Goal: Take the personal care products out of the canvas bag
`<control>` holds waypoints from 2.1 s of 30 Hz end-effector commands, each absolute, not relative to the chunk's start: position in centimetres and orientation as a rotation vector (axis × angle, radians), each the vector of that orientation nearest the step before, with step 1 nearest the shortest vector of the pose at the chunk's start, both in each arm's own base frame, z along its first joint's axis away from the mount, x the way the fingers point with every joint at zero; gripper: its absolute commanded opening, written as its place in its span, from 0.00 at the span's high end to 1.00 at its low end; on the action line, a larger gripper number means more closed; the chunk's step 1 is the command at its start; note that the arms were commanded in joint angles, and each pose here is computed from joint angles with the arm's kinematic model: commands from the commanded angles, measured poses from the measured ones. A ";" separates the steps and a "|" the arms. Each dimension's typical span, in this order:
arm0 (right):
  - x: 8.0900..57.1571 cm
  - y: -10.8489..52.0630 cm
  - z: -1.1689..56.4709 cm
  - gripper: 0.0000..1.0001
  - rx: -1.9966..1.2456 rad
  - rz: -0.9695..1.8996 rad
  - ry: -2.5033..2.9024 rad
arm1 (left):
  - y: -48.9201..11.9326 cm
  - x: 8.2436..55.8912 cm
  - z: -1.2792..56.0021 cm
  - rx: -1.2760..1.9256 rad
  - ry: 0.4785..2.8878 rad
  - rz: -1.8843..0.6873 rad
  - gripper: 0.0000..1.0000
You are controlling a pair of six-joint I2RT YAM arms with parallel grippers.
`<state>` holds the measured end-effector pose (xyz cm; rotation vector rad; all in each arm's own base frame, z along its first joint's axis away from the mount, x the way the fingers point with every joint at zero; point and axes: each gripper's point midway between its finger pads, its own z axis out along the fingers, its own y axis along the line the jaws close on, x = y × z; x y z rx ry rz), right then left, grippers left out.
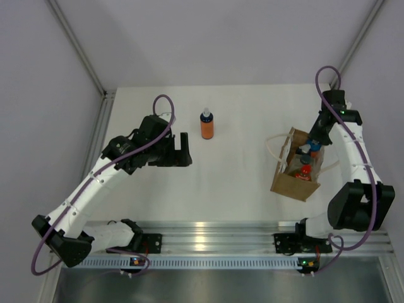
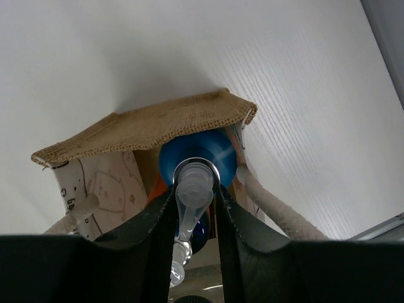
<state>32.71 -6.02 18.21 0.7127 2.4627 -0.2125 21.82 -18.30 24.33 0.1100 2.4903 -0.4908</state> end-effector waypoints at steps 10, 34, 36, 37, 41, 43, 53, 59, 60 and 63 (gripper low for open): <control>34.1 -6.2 19.3 0.74 0.712 -0.209 2.381 | -18.8 22.3 25.1 0.126 2.448 -0.522 0.02; 34.8 -6.7 21.2 0.70 0.677 -0.233 2.346 | -19.0 22.2 24.4 0.134 2.470 -0.523 0.02; 34.9 -6.7 20.9 0.71 0.672 -0.233 2.354 | -19.0 22.2 24.3 0.134 2.473 -0.521 0.02; 34.9 -6.6 20.8 0.71 0.674 -0.227 2.356 | -19.1 22.3 24.3 0.136 2.472 -0.520 0.02; 34.7 -6.5 20.1 0.74 0.676 -0.223 2.375 | -19.1 22.3 24.3 0.136 2.474 -0.520 0.02; 34.7 -6.4 19.9 0.76 0.679 -0.215 2.382 | -19.1 22.3 24.3 0.138 2.474 -0.519 0.02; 34.5 -6.2 20.2 0.97 0.684 -0.204 2.370 | -19.1 22.3 24.4 0.139 2.472 -0.519 0.02; 34.8 -6.5 25.5 1.00 0.667 -0.193 2.254 | -18.8 22.5 24.6 0.125 2.458 -0.500 0.02; 34.8 -6.6 26.2 1.00 0.666 -0.197 2.240 | -18.8 22.6 24.7 0.125 2.455 -0.500 0.02; 34.6 -6.7 28.7 1.00 0.651 -0.196 2.196 | -18.7 22.7 24.7 0.123 2.453 -0.494 0.02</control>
